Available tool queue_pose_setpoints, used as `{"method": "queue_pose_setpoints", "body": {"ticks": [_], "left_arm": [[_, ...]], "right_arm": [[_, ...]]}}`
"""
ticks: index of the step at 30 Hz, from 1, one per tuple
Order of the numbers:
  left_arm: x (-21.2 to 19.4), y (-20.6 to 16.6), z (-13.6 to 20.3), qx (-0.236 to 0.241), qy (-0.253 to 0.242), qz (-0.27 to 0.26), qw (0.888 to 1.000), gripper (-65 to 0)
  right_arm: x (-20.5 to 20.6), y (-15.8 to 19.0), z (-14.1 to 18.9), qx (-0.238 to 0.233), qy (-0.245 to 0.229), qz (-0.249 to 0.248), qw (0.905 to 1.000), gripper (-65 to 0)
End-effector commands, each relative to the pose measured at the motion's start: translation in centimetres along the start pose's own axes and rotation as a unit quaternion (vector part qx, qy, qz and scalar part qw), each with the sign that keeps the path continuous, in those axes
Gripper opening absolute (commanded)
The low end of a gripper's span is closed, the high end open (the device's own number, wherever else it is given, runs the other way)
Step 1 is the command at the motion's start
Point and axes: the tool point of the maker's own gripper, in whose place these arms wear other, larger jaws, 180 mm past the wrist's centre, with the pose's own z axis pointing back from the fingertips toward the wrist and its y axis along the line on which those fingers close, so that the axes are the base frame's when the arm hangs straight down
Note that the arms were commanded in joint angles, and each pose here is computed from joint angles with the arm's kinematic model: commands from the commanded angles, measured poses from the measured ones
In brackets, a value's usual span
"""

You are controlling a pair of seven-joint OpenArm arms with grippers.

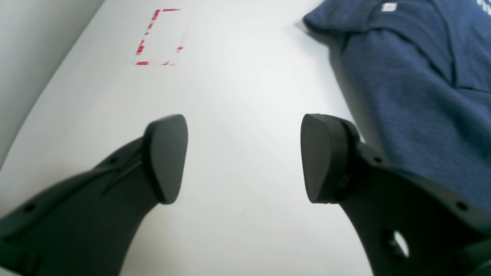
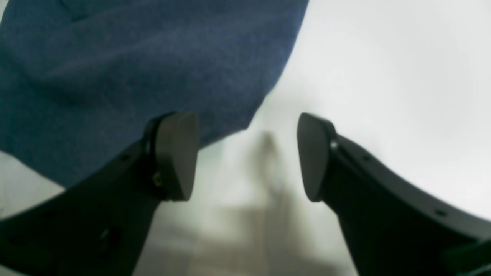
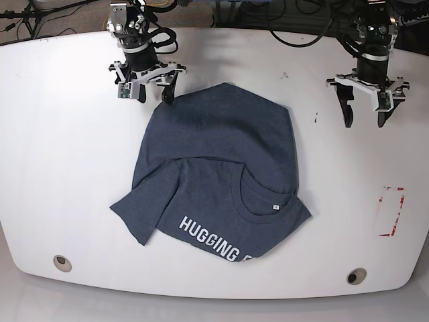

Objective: Fold the T-shirt properly
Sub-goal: 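Move the right gripper down onto the shirt's folded edge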

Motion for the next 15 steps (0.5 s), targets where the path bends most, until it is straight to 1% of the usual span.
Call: {"method": "queue_pose_setpoints", "body": {"ticks": [1, 9, 11, 15], "left_arm": [[1.07, 0.15, 0.20, 0.001, -0.021, -0.002, 1.000, -21.6], [0.97, -0.24, 0.16, -0.005, -0.020, 0.000, 1.000, -21.5], [1.34, -0.40, 0.09, -0.007, -0.025, -0.001, 1.000, -21.6], [1.32, -0.49, 0.05, -0.009, -0.025, -0.001, 1.000, -21.6]], "right_arm": [[0.89, 0.24, 0.07, 0.005, -0.015, 0.007, 0.9999, -26.2], [1.17, 0.46, -0.01, 0.011, -0.017, 0.015, 0.9997, -26.1], [1.35, 0.67, 0.04, 0.014, -0.020, 0.008, 0.9997, -26.0], [1.47, 0.75, 0.07, 0.016, -0.022, 0.008, 0.9996, -25.9]]}}
